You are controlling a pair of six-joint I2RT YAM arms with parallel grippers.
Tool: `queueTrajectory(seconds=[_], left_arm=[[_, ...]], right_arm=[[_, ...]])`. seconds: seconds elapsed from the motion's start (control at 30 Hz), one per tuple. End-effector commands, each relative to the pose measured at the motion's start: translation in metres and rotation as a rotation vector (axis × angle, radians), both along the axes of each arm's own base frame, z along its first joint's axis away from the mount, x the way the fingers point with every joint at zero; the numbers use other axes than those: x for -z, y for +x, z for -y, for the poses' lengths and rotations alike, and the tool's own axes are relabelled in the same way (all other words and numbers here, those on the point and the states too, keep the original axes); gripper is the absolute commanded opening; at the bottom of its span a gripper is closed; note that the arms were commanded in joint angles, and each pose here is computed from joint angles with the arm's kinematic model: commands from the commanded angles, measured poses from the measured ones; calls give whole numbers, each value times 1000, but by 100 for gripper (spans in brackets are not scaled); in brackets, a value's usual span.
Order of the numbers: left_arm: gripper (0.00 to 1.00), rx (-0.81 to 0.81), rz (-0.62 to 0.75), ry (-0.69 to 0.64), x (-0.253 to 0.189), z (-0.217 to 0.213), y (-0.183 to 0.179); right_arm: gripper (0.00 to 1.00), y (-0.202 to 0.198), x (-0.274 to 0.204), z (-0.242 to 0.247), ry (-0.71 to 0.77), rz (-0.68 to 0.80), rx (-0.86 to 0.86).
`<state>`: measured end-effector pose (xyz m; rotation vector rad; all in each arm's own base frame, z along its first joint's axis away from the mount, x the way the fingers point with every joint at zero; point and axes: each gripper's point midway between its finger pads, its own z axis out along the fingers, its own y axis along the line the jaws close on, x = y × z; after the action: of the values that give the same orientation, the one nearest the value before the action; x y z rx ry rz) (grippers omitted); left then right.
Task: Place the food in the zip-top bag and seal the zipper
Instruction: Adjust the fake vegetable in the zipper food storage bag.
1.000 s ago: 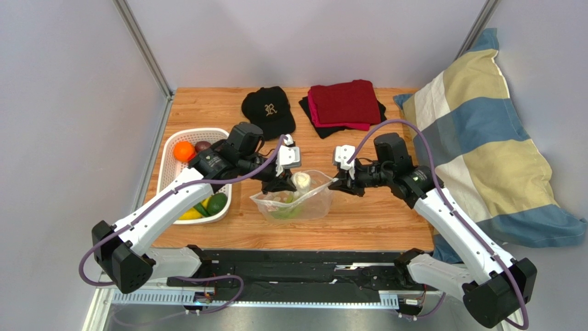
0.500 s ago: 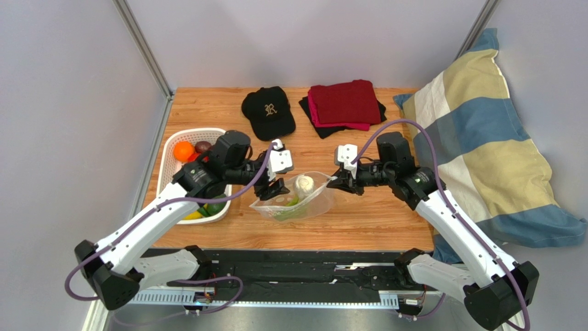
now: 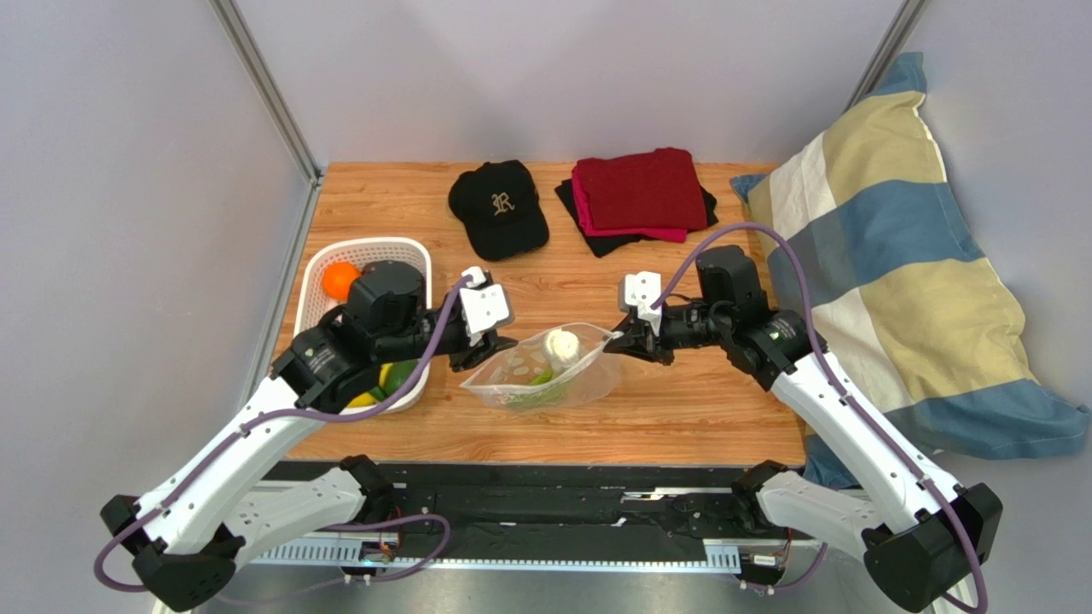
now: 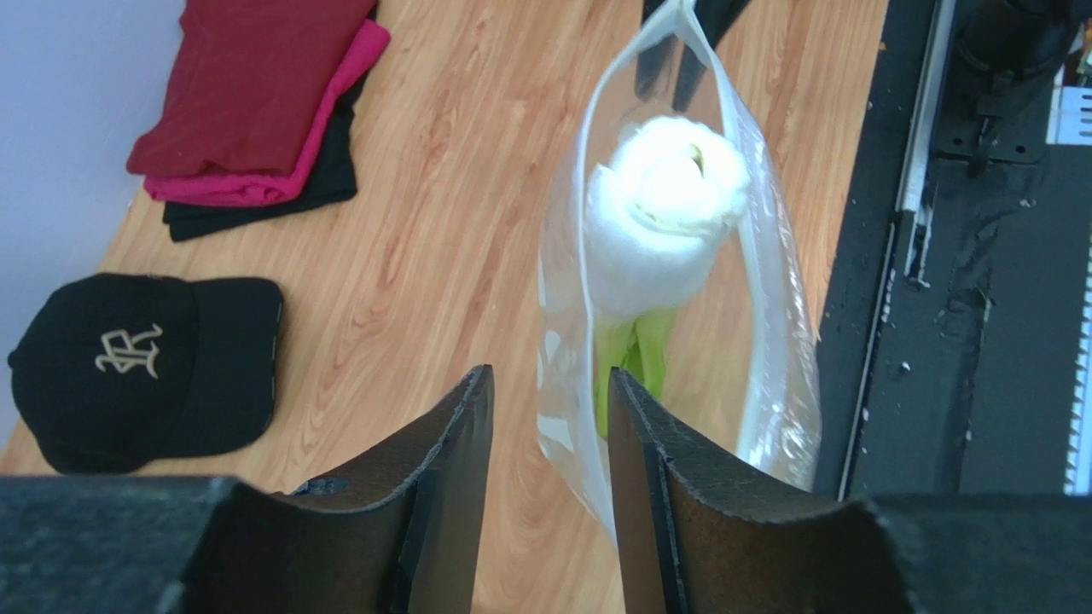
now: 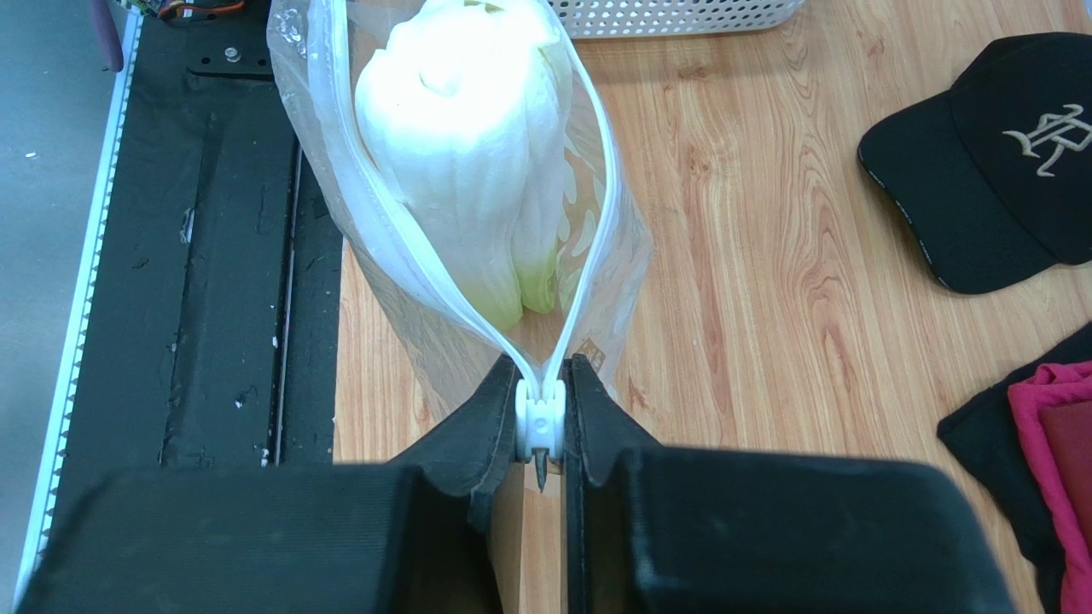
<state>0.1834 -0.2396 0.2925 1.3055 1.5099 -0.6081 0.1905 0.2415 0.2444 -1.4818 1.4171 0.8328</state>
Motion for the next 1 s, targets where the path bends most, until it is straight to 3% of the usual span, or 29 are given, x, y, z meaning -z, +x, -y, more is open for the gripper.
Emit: queueTrajectory(seconds=[0.0, 0.17, 0.43, 0.63, 0.7, 0.8, 0.97], left_arm=[[44, -17, 2, 29, -8, -19, -15], [47, 105, -95, 39, -2, -19, -58], [39, 201, -113, 32, 10, 28, -49], [38, 131, -58, 31, 15, 46, -16], [41, 100, -57, 34, 18, 49, -7], [55, 93, -68, 42, 27, 54, -3], [62, 128, -87, 17, 31, 68, -3]], right_arm=[[0, -2, -23, -5, 35, 58, -43], [0, -4, -27, -5, 41, 53, -45], [0, -5, -29, -8, 41, 47, -58], [0, -5, -28, -6, 34, 65, -61], [0, -7, -27, -6, 32, 63, -67], [0, -7, -27, -7, 33, 63, -72], [0, -6, -28, -8, 35, 71, -81]])
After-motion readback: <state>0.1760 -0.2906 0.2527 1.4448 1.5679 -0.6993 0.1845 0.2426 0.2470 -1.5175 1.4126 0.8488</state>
